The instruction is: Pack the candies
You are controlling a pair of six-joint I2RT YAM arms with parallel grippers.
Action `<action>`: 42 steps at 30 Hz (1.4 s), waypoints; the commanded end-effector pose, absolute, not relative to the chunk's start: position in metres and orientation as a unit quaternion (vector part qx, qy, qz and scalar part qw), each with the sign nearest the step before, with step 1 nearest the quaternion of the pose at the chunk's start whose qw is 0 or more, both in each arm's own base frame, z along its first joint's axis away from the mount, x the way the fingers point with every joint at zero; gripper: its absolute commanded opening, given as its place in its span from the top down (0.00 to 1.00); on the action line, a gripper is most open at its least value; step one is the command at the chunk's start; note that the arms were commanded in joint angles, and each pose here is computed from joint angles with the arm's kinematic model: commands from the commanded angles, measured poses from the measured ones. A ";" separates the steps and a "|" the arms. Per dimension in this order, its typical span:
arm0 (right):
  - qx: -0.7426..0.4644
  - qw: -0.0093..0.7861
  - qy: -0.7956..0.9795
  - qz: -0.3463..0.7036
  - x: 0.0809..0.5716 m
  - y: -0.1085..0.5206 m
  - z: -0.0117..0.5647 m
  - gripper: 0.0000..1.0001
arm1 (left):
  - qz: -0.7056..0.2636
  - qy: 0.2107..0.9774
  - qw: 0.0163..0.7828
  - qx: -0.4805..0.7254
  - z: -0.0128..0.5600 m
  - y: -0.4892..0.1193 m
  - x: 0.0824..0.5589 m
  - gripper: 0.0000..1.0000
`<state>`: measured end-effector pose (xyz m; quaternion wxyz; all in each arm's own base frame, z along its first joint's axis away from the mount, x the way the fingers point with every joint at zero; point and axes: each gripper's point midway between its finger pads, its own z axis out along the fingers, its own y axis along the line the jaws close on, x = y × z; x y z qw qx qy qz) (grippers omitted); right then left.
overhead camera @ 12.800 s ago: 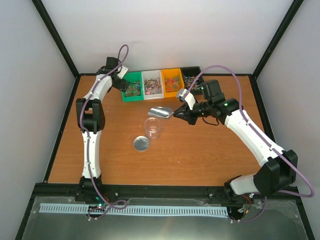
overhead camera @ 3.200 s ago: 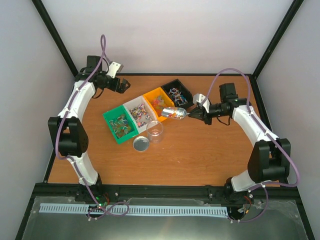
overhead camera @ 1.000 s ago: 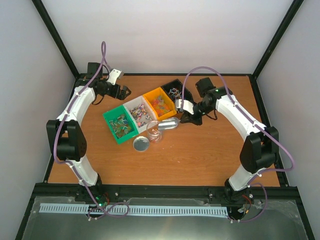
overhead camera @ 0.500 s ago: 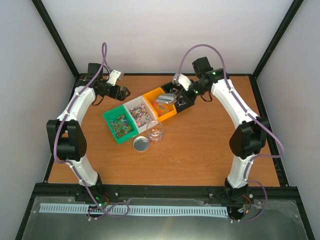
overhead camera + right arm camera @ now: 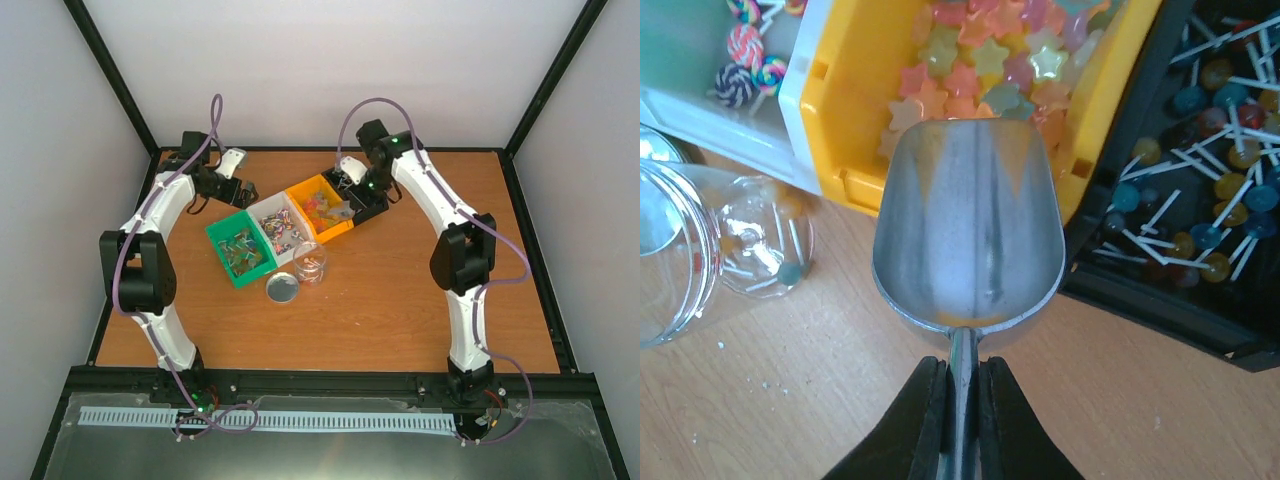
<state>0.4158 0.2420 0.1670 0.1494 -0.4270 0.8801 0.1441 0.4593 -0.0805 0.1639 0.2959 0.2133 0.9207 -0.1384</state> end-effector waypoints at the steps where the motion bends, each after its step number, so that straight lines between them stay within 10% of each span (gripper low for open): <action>1: -0.411 0.128 0.895 0.112 0.409 0.241 0.161 0.97 | -0.129 0.923 0.287 0.221 0.157 -0.076 0.459 0.01; 42: -0.390 0.178 0.897 0.113 0.434 0.266 0.081 0.97 | -0.146 0.922 0.227 0.278 0.121 -0.082 0.454 0.11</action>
